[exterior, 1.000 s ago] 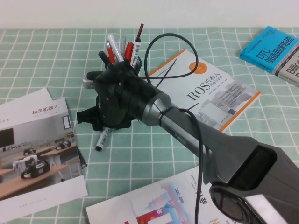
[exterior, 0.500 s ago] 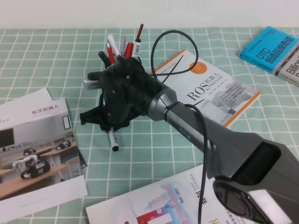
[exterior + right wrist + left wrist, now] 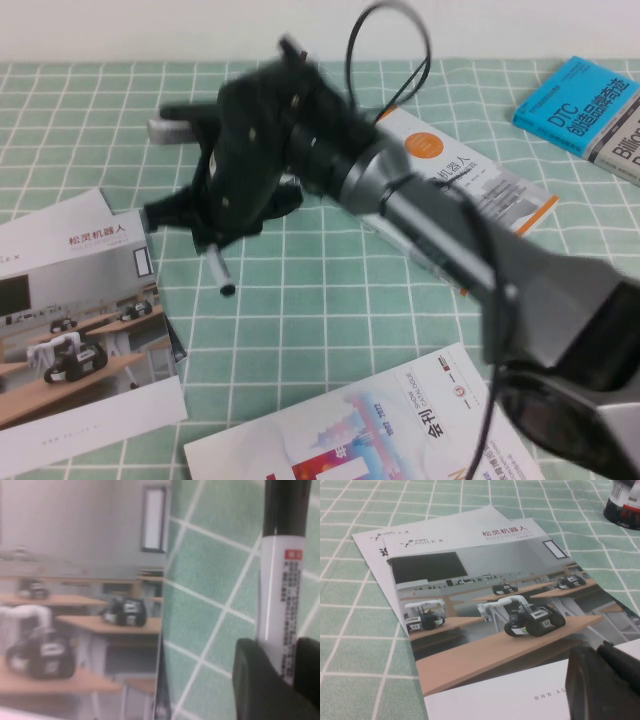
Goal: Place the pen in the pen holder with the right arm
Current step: Place the pen onto the pen holder
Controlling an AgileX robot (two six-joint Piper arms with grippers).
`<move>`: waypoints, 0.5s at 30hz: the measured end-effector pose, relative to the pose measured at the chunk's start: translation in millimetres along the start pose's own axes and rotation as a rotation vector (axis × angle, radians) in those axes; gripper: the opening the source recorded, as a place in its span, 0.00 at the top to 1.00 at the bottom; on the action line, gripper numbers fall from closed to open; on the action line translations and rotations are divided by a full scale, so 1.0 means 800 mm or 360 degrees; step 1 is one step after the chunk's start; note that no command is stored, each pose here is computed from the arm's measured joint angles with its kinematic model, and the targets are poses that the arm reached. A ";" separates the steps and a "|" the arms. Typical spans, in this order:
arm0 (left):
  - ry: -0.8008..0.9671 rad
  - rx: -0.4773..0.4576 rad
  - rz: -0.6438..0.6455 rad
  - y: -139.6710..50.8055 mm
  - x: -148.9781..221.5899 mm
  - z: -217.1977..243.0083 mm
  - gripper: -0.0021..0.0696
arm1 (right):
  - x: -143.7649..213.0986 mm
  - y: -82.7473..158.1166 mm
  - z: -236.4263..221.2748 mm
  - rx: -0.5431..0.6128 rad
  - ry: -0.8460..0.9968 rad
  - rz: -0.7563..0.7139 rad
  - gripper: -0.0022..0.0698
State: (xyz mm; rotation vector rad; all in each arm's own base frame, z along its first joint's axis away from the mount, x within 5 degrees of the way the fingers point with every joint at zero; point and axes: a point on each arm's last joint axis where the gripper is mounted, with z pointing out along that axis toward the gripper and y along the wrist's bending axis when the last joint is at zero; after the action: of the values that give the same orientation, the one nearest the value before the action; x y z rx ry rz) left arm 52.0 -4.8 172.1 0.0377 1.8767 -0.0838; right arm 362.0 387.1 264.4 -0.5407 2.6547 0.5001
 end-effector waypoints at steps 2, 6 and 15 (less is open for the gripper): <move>0.0000 0.0000 0.0000 0.000 0.000 0.000 0.98 | -0.002 0.002 -0.024 -0.0003 -0.0031 -0.0033 0.81; 0.0000 0.0000 0.0000 0.000 0.000 0.000 0.98 | -0.003 0.001 -0.072 0.0043 -0.0098 -0.0130 0.81; 0.0000 0.0000 0.0000 0.000 0.000 0.000 0.98 | 0.026 -0.019 -0.164 0.0183 -0.0242 -0.0270 0.81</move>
State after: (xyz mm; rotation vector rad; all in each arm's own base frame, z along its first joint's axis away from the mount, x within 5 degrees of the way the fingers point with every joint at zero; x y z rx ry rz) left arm 52.0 -4.8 172.1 0.0377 1.8767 -0.0838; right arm 312.2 313.9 364.3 -0.6583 2.4494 0.3222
